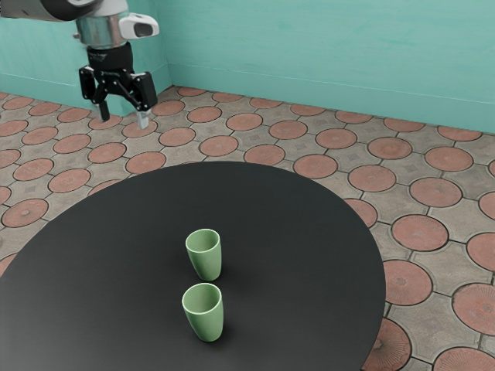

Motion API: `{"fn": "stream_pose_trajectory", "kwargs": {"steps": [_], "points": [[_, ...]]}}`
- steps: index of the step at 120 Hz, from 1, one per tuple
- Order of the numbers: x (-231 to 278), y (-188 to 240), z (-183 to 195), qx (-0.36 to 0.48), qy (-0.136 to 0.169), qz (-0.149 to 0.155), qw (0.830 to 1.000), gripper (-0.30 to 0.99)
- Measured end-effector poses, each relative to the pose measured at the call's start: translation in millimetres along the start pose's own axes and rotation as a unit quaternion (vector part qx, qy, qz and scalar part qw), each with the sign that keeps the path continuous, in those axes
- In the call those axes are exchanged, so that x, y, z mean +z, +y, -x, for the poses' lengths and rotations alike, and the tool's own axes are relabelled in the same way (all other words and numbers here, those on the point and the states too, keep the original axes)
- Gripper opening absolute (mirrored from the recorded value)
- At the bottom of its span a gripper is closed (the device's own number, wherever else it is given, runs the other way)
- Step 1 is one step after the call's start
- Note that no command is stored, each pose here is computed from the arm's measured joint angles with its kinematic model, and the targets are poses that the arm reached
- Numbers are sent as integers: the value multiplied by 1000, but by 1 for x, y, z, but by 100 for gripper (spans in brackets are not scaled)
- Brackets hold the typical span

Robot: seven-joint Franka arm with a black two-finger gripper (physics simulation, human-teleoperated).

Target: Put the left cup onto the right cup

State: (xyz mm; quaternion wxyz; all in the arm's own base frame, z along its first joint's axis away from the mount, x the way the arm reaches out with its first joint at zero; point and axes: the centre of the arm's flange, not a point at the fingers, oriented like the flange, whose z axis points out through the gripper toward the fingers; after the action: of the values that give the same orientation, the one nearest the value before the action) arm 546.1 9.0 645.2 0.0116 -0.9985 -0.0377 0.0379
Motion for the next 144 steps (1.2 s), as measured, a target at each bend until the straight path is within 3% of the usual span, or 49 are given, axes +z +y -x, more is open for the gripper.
{"fn": "stream_pose_trajectory", "kwargs": {"steps": [39, 86, 144], "points": [[4, 16, -5, 15, 6, -1, 1000, 69], [66, 2, -55, 2, -20, 4, 1000, 69], [108, 4, -85, 3, -21, 9, 1000, 69]]}}
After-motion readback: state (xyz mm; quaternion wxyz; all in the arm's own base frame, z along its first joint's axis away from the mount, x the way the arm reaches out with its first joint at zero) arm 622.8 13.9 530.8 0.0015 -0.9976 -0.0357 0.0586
